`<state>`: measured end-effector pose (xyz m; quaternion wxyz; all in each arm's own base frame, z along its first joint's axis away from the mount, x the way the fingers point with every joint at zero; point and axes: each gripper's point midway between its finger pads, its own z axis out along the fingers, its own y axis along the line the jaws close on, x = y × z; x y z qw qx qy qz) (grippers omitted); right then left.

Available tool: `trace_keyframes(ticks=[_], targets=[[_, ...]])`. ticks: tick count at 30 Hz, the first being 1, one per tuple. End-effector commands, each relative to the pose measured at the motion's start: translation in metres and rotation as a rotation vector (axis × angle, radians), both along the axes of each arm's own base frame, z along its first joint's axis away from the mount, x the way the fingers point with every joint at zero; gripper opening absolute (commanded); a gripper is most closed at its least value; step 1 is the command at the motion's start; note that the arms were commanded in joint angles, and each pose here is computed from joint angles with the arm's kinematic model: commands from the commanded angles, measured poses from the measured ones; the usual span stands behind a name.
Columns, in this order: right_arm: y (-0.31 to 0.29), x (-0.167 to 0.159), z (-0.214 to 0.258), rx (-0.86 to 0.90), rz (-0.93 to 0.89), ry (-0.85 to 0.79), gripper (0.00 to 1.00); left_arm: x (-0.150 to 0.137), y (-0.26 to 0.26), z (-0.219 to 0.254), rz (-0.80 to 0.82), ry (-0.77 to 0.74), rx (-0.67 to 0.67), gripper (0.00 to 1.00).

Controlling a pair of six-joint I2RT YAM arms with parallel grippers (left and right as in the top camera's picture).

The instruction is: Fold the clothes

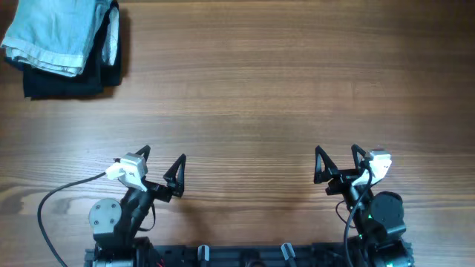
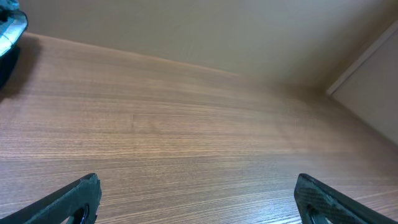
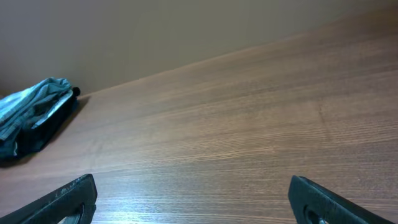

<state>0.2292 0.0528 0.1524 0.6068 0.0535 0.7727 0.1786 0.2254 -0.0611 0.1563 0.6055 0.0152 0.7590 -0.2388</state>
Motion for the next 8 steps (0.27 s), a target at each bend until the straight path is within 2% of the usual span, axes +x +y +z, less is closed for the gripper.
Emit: trace_keyframes(ticks=[1,8], targets=[[-0.0026,0.0004,0.0029,0.008,-0.017,-0.016,1.00,-0.0003,-0.0013,-0.0009,-0.005,-0.003,-0.004,1.00],[-0.0026,0.0004,0.0029,0.008,-0.017,-0.016,1.00,-0.0003,-0.0013,-0.0009,-0.005,-0.003,-0.004,1.00]])
